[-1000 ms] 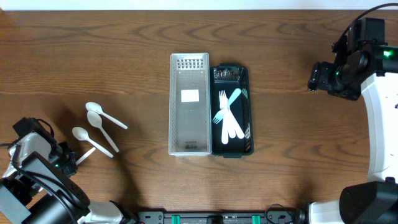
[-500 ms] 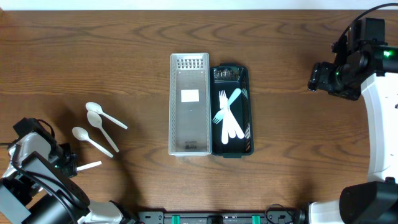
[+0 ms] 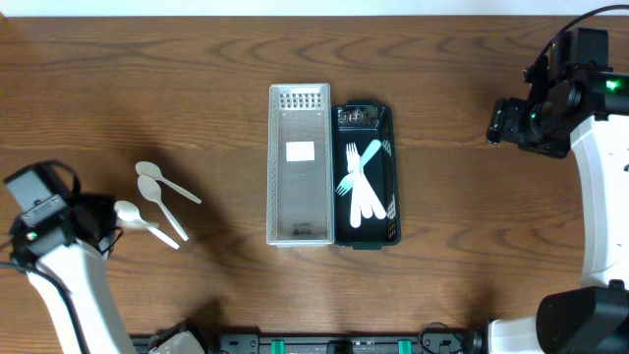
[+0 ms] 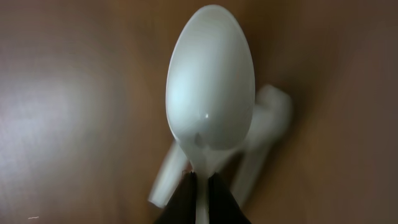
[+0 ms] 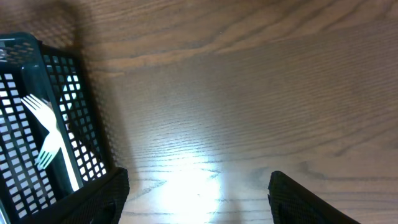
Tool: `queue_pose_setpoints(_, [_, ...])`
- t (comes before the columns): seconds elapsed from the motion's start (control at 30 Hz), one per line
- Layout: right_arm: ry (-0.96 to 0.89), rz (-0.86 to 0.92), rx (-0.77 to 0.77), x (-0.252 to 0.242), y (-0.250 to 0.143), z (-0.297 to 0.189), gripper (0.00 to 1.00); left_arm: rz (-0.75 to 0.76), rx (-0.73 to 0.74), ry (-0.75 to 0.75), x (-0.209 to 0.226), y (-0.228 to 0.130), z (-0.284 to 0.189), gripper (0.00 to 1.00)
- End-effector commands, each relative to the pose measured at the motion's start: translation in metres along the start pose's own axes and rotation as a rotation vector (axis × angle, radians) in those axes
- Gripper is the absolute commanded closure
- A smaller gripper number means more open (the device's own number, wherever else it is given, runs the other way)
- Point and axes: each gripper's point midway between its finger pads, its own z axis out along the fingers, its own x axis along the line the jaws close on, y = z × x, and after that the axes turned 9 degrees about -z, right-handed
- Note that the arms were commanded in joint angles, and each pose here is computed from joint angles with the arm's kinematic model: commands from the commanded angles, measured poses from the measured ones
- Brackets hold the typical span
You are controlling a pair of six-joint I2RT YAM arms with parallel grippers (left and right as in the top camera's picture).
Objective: Pack container
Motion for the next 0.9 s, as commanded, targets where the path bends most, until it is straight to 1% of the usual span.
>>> queue_pose_setpoints(0.0, [0.009,-0.024,0.008,0.004,-0.002,0.002,0.25,0.274,0.077,-0.197,-0.045,-0.038,-0.034,0.94])
queue_pose_setpoints(0.07, [0.009,-0.024,0.009,0.004,-0.002,0.001,0.25,0.388,0.109,-0.264,-0.061,-0.059,-0.047,0.94])
queue_pose_setpoints(0.17, [0.009,-0.023,0.011,0.004,-0.003,0.001,0.25,0.653,0.184,-0.373,-0.085,-0.107,-0.068,0.94])
queue_pose_setpoints(0.27, [0.009,-0.023,0.011,0.004,-0.003,0.001,0.25,0.908,0.238,-0.445,-0.096,-0.149,-0.083,0.94])
queue_pose_setpoints(0.33, [0.009,-0.023,0.011,0.004,-0.003,0.001,0.26,1.048,0.27,-0.485,-0.101,-0.176,-0.09,0.94])
queue_pose_setpoints(0.4, [0.009,-0.023,0.011,0.004,-0.003,0.001,0.25,1.159,0.265,-0.481,-0.102,-0.193,-0.092,0.94])
queue_pose_setpoints(0.5, [0.009,-0.024,0.014,0.004,-0.004,0.001,0.25,1.313,0.211,-0.414,-0.102,-0.204,-0.09,0.94])
queue_pose_setpoints(0.57, [0.009,-0.023,0.015,0.004,-0.004,0.001,0.25,1.37,0.201,-0.384,-0.104,-0.212,-0.09,0.94])
queue_pose_setpoints(0.7, [0.009,-0.024,0.015,0.004,-0.004,0.001,0.26,1.401,0.221,-0.385,-0.109,-0.225,-0.089,0.94])
queue_pose_setpoints(0.77, [0.009,-0.024,0.015,0.004,-0.004,0.001,0.25,1.4,0.215,-0.376,-0.11,-0.224,-0.087,0.94])
queue_pose_setpoints(0.87, [0.009,-0.024,0.015,0.004,-0.004,0.001,0.25,1.397,0.149,-0.341,-0.112,-0.213,-0.084,0.94])
